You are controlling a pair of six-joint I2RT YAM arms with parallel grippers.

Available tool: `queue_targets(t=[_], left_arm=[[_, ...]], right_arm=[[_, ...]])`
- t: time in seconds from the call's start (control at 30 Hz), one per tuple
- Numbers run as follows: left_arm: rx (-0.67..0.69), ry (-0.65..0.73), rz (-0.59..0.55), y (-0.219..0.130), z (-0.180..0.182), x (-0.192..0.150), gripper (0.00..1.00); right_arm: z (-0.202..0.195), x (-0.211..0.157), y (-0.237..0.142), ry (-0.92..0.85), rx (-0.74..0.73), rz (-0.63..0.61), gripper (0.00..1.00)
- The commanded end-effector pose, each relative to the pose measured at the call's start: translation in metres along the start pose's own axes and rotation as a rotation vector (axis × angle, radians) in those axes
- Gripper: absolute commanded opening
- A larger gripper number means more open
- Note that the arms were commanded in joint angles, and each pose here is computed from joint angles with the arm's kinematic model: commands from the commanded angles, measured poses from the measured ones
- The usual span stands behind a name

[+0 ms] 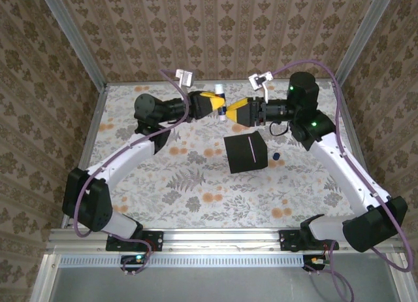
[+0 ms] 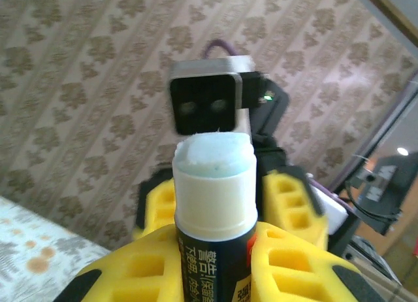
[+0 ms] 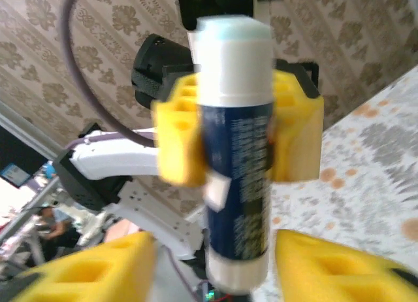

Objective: Place the letter into the envelope and seal it

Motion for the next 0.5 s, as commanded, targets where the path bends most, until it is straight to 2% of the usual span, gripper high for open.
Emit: queue_targets(t=[0.0,0.07,0.13,0.3,0.47], left_arm=[[0.079,0.032,-0.064,-0.020,0.006,0.010,0.00],[0.114,0.021,-0.117,-0.028,0.013,0.016,0.00],[0.142,0.002,-0.160,-0.032,0.021,0.018,0.00],[0.258,-0.014,-0.361,-0.057,0.044,0.033,0.00],[0.432,-0.034,-0.576,-0.085,0.066,0.032,0.00]], right_arm=[[0.010,0.007,-0.016,-0.047,-0.028,-0.033,0.76],[0.001,0.004,-0.020,-0.012,-0.062,-0.040,0.93],[-0.007,-0.001,-0.022,0.015,-0.095,-0.048,0.99],[-0.043,-0.008,-0.020,0.145,-0.204,-0.123,1.00],[-0.087,-0.018,-0.021,0.301,-0.322,-0.294,1.00]])
Point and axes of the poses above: each hand's point on the last joint's axis, 136 mm out from that joint toward the fingers, its own y axis out along the fingers, its own z axis along the line the jaws close on, x = y × z, the point moved 3 cm from there along -y, back along the fingers, and after that the axes turned 11 degrees about -y, right-handed, at the moved point
